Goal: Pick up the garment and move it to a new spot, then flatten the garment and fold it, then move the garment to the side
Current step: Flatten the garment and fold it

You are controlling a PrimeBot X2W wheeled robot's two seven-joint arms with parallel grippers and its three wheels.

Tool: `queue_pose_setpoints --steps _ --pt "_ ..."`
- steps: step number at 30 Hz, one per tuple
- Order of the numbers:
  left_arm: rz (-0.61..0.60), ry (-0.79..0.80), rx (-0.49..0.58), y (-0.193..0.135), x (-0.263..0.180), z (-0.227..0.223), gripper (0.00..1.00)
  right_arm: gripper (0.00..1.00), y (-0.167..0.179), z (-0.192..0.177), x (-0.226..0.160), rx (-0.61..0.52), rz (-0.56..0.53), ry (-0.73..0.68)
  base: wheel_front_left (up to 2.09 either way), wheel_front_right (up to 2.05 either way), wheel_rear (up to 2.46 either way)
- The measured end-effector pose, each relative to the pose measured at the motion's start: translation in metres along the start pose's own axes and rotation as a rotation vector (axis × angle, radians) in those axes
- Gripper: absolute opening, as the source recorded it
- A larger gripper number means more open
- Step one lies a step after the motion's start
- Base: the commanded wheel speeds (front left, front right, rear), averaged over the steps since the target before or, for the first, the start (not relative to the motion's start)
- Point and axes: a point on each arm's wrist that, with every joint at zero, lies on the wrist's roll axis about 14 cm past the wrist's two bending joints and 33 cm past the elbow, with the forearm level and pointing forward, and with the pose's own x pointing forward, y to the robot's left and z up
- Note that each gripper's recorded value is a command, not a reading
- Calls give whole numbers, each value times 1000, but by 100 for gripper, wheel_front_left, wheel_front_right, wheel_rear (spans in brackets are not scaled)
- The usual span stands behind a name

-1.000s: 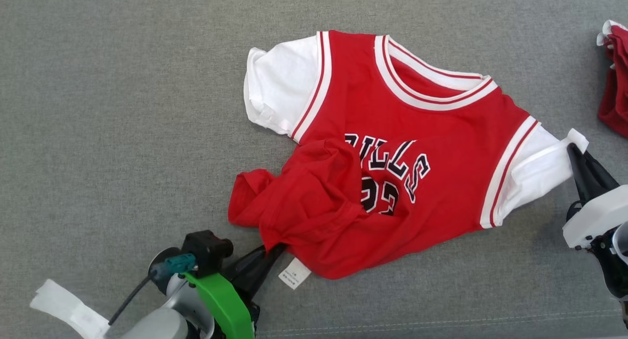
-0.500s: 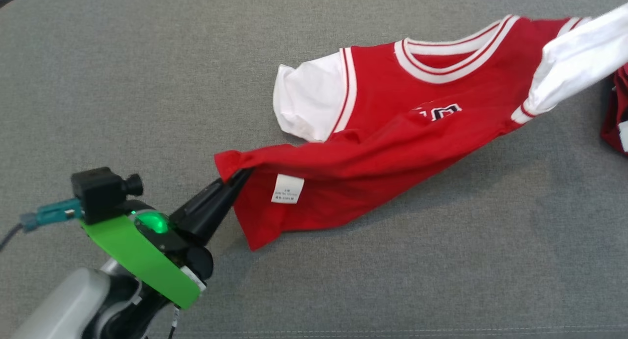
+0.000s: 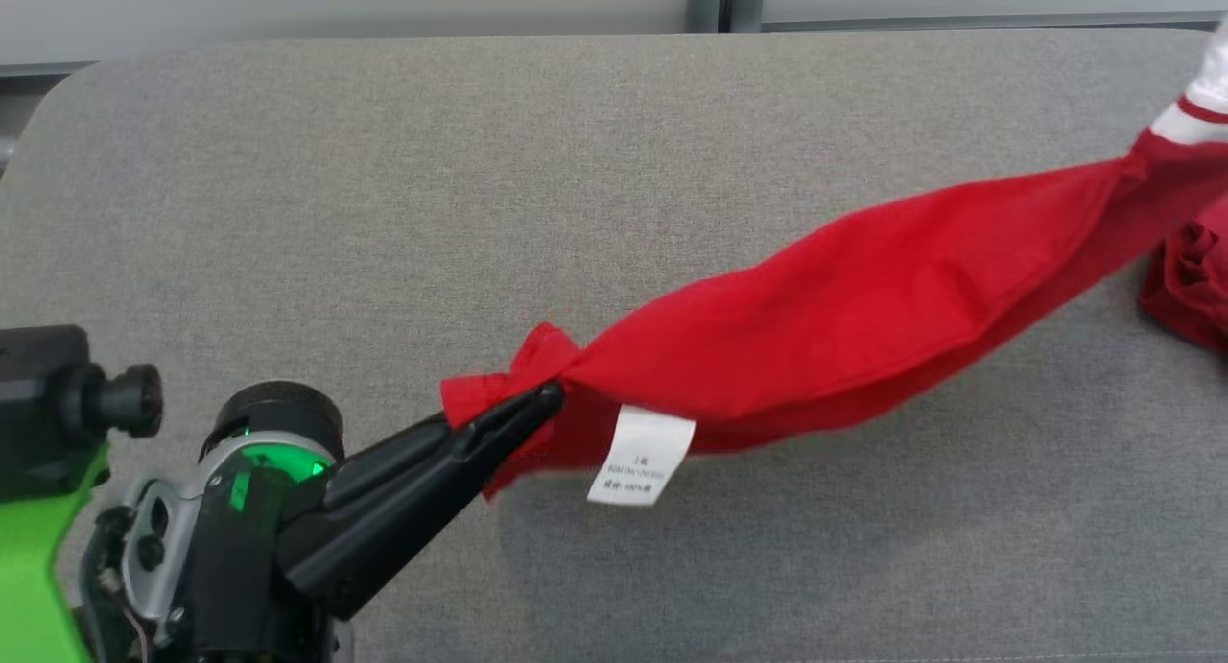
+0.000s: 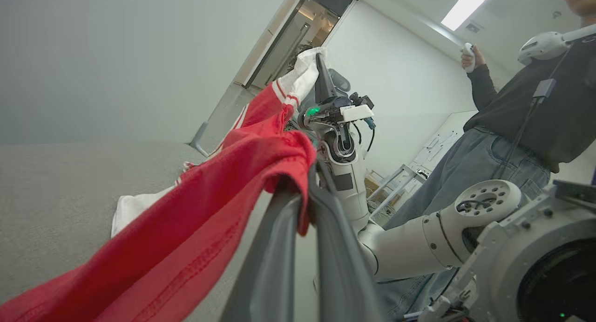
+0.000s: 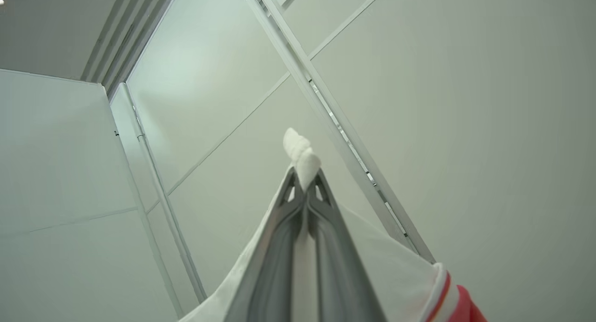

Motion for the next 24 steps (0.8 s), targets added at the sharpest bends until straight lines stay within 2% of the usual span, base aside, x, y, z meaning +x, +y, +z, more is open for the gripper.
queue_pose_setpoints --steps 3,6,7,8,9,12,15,18,20,22,24 --pt "-42 3 3 -19 -1 8 0 0 19 26 0 -12 54 -32 0 0 0" --pt "38 -2 -54 -6 -4 15 0 0 14 24 -1 -43 21 44 0 0 0" --pt "141 -14 -133 21 -9 18 0 0 -1 8 -4 -54 -30 135 0 0 0" --pt "141 -14 -133 21 -9 18 0 0 -1 8 -4 -54 -30 135 0 0 0" --pt "200 -17 -170 38 -12 19 0 0 -11 -7 -7 -36 -62 191 0 0 0" --pt "385 -64 -237 96 -26 32 0 0 -40 -66 -21 67 -162 373 0 0 0" --pt "480 -99 -283 141 -28 48 0 0 -50 -121 -21 186 -220 481 0 0 0" --pt "542 -145 -245 181 -22 76 0 0 -43 -140 18 237 -187 453 0 0 0" --pt "558 -208 -138 198 -11 109 0 0 -38 -127 61 221 -151 344 0 0 0" --pt "506 -332 -7 195 12 156 0 0 -46 -101 99 218 -171 185 0 0 0" --pt "355 -544 43 168 42 210 0 0 -36 -80 128 254 -141 63 0 0 0"
